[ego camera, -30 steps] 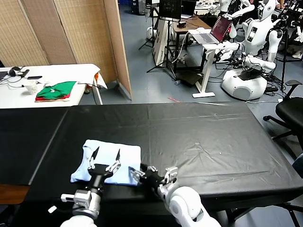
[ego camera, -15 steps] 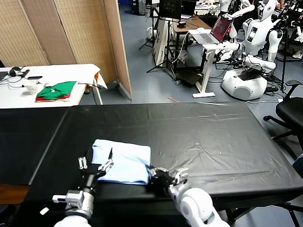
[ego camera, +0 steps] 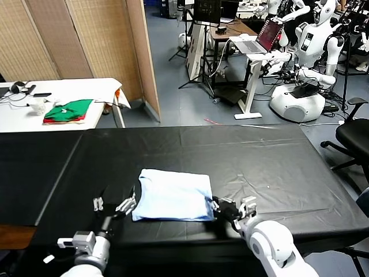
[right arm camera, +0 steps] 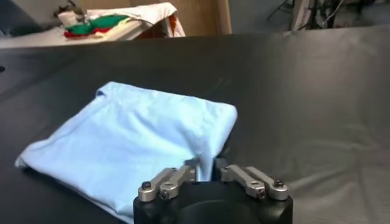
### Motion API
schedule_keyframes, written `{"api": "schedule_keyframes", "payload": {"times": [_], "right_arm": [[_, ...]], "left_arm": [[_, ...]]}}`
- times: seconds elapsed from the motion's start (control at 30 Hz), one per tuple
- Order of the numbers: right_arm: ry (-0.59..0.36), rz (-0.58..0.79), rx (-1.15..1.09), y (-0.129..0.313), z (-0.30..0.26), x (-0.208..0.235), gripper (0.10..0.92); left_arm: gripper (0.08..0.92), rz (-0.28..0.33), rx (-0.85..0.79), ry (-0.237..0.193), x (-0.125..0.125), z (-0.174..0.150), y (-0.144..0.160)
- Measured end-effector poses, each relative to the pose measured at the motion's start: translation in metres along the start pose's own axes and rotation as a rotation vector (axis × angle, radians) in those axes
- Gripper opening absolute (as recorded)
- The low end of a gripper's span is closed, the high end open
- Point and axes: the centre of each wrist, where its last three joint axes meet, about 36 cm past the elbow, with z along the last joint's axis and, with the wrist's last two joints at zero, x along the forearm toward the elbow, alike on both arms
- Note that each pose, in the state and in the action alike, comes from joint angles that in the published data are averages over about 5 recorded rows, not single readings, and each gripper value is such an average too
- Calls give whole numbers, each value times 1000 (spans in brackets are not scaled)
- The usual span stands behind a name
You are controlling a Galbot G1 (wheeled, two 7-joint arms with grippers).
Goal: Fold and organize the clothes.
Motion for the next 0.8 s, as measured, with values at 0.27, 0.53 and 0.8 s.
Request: {"api": "schedule_keyframes", "payload": {"times": [0.27, 0.53, 0.8], "right_arm": [[-95, 52, 36, 3, 4, 27, 846], [-230, 95, 43, 7, 22, 70, 906], [-386, 210, 109, 17, 54, 99, 907]], "left_arm": [[907, -14, 18, -28, 10, 7, 6], [907, -21, -16, 10, 35, 9, 10], [907, -14, -46, 54, 55, 8, 8]]}}
